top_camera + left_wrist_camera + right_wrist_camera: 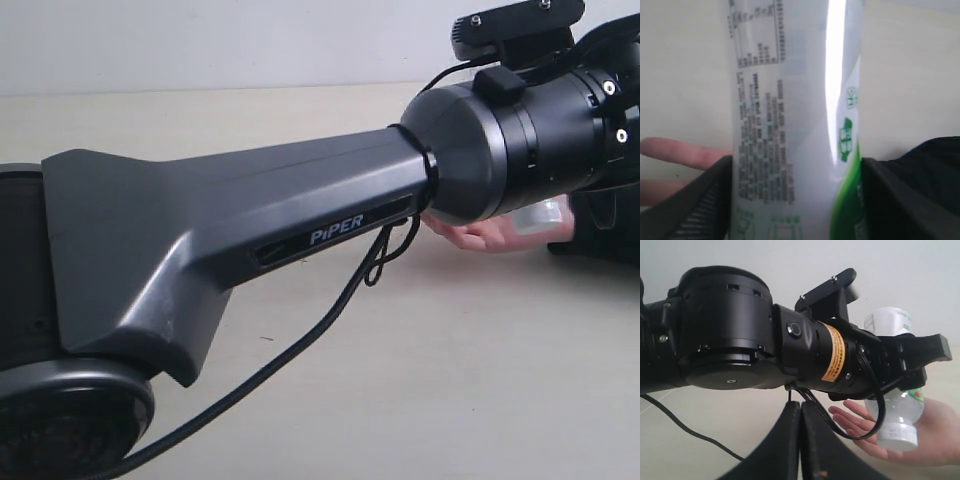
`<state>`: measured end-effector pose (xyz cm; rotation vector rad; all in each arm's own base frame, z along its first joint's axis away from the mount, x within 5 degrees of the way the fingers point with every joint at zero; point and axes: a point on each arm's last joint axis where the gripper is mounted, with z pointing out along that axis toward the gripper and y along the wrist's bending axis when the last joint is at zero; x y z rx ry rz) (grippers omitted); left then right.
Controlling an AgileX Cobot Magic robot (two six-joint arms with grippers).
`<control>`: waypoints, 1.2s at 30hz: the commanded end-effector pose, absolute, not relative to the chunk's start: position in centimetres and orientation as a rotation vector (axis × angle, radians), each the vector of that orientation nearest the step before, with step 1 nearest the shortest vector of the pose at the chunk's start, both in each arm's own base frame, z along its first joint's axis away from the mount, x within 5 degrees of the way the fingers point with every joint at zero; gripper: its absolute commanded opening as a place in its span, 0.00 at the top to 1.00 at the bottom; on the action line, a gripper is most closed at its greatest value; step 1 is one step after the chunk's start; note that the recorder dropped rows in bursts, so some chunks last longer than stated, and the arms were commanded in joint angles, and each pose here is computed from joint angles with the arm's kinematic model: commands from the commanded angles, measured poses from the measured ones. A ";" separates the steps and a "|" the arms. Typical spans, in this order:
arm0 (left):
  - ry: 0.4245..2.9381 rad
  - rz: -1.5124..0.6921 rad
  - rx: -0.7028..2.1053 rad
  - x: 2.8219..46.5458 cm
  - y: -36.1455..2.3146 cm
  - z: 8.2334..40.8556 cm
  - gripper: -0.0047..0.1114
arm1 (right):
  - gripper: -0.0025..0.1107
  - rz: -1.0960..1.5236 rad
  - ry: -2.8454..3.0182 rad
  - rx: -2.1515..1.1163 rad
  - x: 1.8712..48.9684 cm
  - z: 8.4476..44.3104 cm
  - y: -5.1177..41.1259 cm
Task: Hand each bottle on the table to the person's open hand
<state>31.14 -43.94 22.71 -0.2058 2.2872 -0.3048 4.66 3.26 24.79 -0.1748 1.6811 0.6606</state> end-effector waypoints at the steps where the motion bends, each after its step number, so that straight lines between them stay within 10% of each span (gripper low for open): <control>1: 2.315 -0.440 -0.368 31.1 -44.4 22.1 0.96 | 0.98 0.654 1.666 -0.170 4.7 24.8 3.2; 36: 2.677 -0.576 -0.747 33.8 -41.8 19.2 0.96 | 0.98 0.654 1.666 -0.170 4.7 24.8 3.2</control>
